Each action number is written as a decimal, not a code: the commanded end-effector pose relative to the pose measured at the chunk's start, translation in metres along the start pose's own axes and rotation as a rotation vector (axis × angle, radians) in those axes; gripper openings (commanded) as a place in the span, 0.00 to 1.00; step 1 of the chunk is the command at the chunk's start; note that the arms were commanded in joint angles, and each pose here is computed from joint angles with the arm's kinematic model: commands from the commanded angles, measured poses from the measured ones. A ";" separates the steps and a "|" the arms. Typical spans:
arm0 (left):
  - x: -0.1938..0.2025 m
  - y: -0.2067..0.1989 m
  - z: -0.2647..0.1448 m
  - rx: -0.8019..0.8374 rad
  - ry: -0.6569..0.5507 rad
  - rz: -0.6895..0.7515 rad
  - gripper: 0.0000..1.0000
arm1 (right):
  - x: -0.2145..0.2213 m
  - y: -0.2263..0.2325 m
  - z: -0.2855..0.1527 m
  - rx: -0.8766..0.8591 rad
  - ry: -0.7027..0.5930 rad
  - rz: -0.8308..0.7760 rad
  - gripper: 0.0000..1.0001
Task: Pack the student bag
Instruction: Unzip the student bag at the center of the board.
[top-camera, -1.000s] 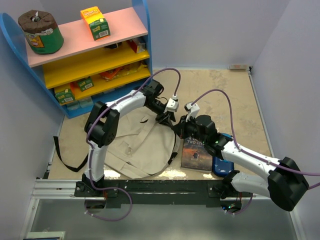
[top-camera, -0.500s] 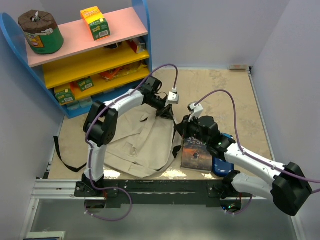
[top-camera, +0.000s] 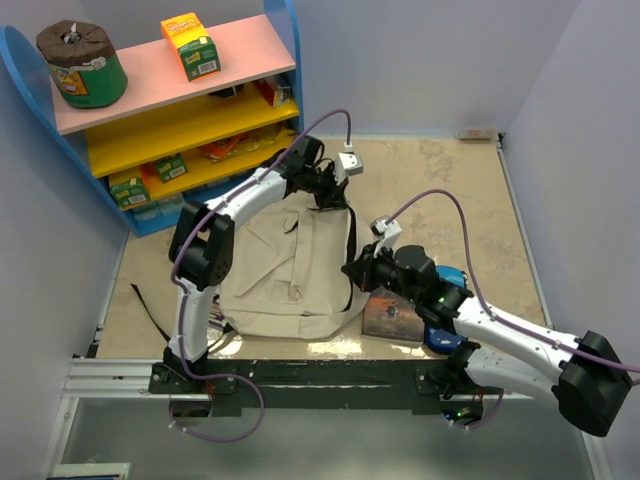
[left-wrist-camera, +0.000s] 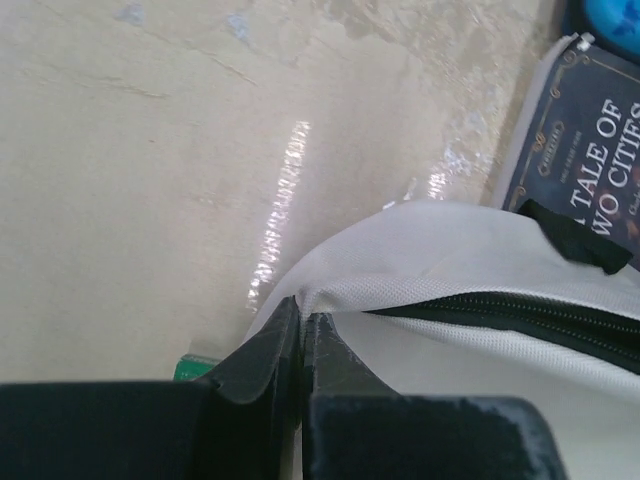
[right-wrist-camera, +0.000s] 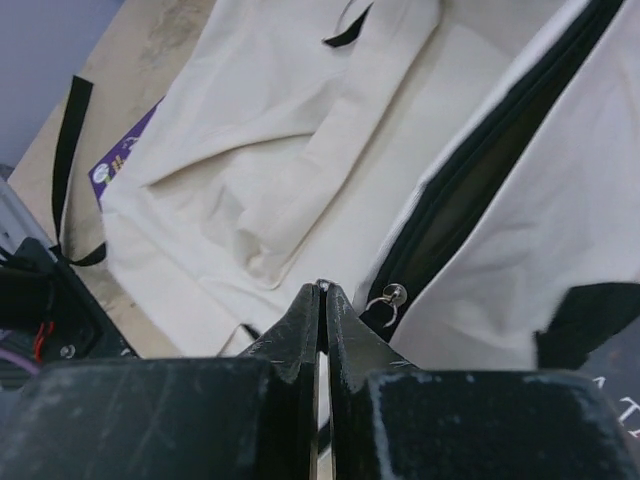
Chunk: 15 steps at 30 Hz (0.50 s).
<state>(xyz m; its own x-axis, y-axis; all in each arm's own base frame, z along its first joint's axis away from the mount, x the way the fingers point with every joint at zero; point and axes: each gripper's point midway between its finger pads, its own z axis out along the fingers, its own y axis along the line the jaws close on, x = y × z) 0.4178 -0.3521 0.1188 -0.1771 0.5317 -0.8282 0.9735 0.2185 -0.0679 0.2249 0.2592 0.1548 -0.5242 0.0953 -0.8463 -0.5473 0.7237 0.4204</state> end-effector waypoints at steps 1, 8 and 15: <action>-0.039 0.058 -0.017 -0.182 -0.096 -0.017 0.00 | 0.009 0.024 -0.008 -0.067 0.014 0.032 0.00; -0.026 0.088 -0.028 -0.304 -0.045 -0.027 0.00 | 0.021 0.036 -0.027 -0.080 0.040 0.046 0.00; -0.026 0.104 -0.034 -0.399 -0.049 -0.075 0.00 | 0.045 0.045 -0.033 -0.129 0.085 0.111 0.00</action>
<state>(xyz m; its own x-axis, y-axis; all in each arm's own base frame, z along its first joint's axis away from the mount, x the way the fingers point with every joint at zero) 0.4705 -0.3243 0.1114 -0.2965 0.5274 -0.7962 0.8982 0.4374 -0.0448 0.1761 0.2632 0.1559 -0.5651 0.1019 -0.8187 -0.5688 0.6707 0.4761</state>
